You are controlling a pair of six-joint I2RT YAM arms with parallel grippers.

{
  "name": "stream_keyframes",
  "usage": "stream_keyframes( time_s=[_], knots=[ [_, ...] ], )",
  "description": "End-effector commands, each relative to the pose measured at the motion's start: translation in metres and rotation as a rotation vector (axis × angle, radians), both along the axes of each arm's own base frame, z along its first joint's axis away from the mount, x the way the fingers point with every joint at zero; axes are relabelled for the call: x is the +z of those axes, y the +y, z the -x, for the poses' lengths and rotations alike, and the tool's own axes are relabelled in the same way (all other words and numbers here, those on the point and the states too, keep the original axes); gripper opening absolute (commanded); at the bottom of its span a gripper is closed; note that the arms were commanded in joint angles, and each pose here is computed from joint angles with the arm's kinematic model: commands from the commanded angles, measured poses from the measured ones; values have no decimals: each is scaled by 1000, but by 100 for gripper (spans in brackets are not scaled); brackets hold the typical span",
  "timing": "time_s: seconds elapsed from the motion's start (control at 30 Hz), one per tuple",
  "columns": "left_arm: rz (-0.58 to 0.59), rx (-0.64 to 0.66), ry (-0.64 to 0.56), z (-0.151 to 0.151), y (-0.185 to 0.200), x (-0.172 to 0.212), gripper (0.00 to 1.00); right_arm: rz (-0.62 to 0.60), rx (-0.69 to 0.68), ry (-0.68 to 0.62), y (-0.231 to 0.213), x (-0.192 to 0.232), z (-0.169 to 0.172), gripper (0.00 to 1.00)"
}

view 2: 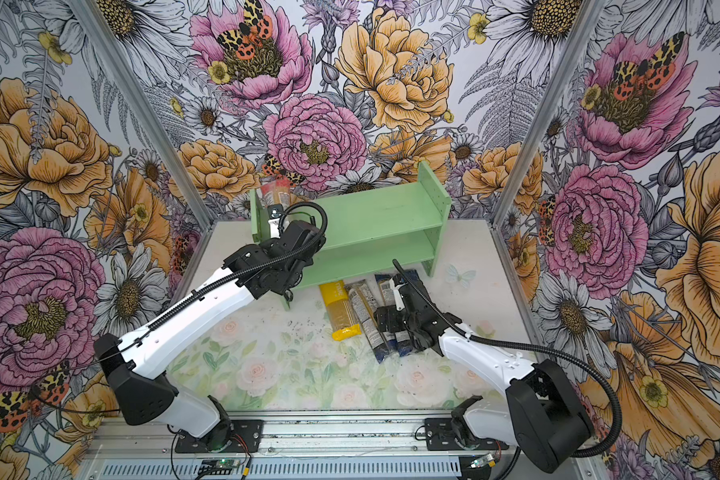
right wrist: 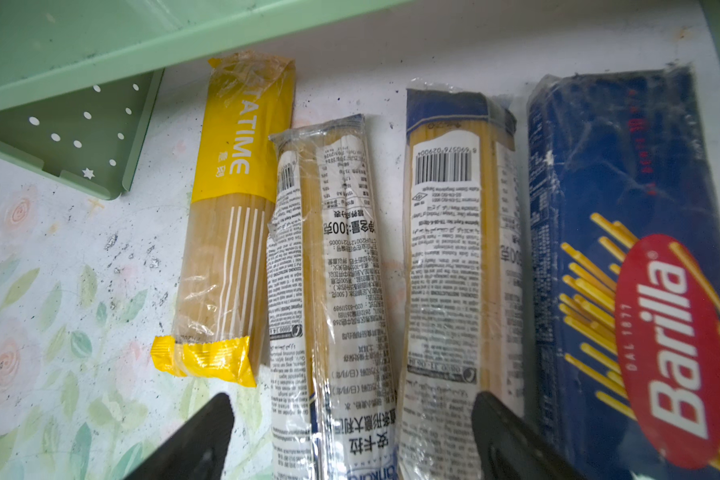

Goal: Place and organize the pasta boxes and bags onto the shelf

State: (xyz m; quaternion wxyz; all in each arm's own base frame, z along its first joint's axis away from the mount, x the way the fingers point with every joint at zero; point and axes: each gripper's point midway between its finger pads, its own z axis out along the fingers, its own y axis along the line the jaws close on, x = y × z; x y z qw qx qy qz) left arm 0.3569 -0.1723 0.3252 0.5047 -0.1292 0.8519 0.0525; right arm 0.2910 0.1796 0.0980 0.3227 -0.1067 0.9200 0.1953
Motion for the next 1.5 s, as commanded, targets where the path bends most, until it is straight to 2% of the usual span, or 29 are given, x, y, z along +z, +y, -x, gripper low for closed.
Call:
stream_keyframes(
  time_s=[0.0,0.3,0.9,1.2,1.3,1.47],
  knots=[
    [47,38,-112,-9,11,32,0,-7,-18,6,-3,-1,1,92],
    [41,29,-86,-9,14,23,0,-3,-22,3,-4,-1,0,92],
    [40,-34,-21,-10,8,6,9,-2,-35,8,-4,-2,-2,92],
    [60,-40,7,-8,10,-4,28,1,-36,9,-4,-2,-2,92],
    [62,-43,15,-6,11,-7,39,5,-37,6,-6,-3,-2,92],
    [68,-42,22,-5,13,-10,42,8,-36,4,-6,-3,-2,93]
  ],
)
